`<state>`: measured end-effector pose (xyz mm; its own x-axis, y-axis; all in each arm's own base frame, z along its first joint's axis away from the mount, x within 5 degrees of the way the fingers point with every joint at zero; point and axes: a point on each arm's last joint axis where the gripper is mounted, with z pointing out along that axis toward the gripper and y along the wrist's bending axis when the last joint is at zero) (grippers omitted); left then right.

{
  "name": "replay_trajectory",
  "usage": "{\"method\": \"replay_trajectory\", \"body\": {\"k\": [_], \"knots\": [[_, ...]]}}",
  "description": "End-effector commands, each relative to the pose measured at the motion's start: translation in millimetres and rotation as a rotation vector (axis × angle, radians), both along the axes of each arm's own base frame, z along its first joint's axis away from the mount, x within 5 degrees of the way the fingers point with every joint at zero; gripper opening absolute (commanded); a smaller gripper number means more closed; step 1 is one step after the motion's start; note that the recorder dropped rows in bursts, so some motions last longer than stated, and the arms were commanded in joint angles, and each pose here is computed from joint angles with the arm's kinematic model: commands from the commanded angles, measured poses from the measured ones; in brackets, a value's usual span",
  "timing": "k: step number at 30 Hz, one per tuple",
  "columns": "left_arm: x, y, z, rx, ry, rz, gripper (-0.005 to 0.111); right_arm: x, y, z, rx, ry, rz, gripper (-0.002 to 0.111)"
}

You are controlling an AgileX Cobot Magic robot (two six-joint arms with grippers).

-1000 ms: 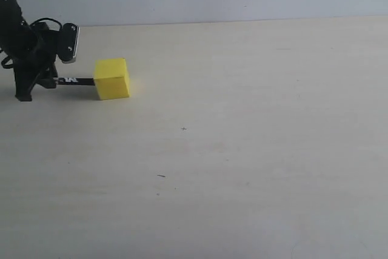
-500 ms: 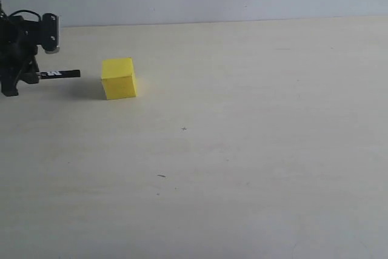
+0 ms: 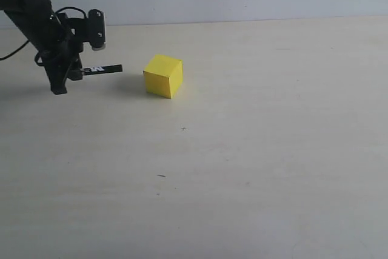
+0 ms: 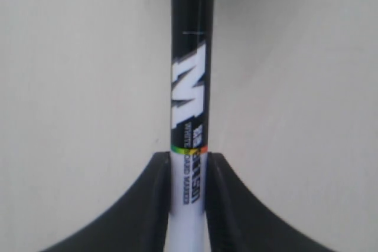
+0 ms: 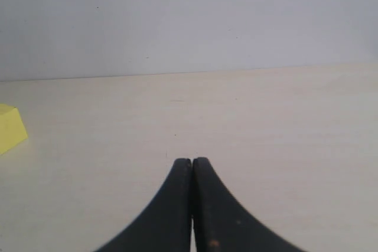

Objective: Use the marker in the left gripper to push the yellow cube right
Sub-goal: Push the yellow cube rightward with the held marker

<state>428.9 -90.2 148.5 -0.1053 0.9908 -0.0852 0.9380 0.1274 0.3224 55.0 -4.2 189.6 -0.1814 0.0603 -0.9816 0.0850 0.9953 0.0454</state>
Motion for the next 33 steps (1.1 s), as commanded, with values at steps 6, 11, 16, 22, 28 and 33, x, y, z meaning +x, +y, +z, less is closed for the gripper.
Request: {"method": "replay_trajectory", "body": {"k": [6,11,16,22,28,33], "knots": [[-1.6,-17.7,-11.0,-0.001,0.021,-0.023,0.000,-0.1,-0.1,-0.4,0.000,-0.009,-0.003,0.000],[-16.5,-75.3,-14.4,-0.011,-0.007,-0.137,0.000,-0.1,-0.1,-0.4,0.000,-0.009,-0.003,0.000],[-13.2,-50.9,-4.9,0.001,0.019,-0.029,0.000,-0.1,-0.1,-0.4,0.000,-0.009,-0.003,0.000],[-10.7,-54.6,-3.6,-0.016,-0.019,-0.036,0.000,-0.1,-0.1,-0.4,0.000,-0.009,-0.003,0.000],[-7.3,-74.3,0.7,-0.070,-0.127,-0.059,0.000,-0.1,-0.1,-0.4,0.000,-0.009,-0.003,0.000],[-6.0,-71.1,0.9,-0.043,-0.138,-0.058,0.000,-0.1,-0.1,-0.4,0.000,-0.009,-0.003,0.000]]}}
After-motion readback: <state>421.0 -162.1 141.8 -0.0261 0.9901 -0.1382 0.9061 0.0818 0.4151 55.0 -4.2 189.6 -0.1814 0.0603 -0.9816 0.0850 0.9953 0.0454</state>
